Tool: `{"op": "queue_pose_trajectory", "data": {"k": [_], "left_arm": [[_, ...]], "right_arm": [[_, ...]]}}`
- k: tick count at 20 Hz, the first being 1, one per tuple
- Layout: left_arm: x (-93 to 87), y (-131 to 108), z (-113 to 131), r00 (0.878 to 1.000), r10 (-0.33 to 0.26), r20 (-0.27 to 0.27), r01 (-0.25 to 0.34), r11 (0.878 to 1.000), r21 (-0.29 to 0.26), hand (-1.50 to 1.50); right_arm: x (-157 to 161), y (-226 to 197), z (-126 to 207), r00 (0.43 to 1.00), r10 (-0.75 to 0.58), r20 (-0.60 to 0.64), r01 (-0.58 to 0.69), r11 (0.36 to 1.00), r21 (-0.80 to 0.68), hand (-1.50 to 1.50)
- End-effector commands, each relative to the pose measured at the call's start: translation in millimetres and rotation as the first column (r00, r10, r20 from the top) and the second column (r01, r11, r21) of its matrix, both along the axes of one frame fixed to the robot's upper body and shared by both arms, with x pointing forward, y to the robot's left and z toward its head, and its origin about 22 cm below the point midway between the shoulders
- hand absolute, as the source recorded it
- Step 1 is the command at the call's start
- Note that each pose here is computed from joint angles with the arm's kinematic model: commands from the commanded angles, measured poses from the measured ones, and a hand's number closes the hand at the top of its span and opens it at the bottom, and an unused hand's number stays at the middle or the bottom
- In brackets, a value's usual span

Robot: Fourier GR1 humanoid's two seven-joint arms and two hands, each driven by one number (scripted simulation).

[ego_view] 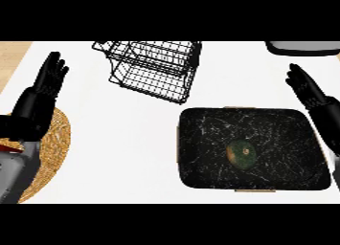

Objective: Pick the squash from the tray and place it in the tiered basket

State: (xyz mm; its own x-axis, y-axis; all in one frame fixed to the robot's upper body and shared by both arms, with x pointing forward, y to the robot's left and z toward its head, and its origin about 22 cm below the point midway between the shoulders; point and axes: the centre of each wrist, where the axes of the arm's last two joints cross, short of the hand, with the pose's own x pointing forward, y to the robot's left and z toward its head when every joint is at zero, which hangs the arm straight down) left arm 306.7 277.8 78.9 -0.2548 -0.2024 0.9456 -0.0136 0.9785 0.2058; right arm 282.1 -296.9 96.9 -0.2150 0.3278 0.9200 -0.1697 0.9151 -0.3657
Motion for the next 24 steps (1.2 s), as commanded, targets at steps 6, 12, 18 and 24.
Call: {"op": "queue_pose_trajectory", "data": {"k": [6,12,18,24], "left_arm": [[-75.1,-5,-119,0.878,0.200,-0.435,-0.208,0.978,0.029,0.00],[-82.0,-19,-127,0.865,0.183,-0.468,-0.207,0.978,0.000,0.00],[-93.3,-42,-132,0.853,0.198,-0.483,-0.223,0.975,0.005,0.00],[-100.4,-28,-128,0.850,0.202,-0.487,-0.225,0.974,0.012,0.00]], "right_arm": [[19,-5,56,0.924,0.109,0.366,-0.183,0.968,0.173,1.50],[16,-58,-15,0.891,-0.449,0.060,0.372,0.802,0.467,-1.50],[-11,-77,4,0.973,-0.210,0.100,0.172,0.940,0.295,-1.50],[-29,-76,45,0.992,-0.028,-0.121,0.008,0.987,-0.163,-1.50]]}}
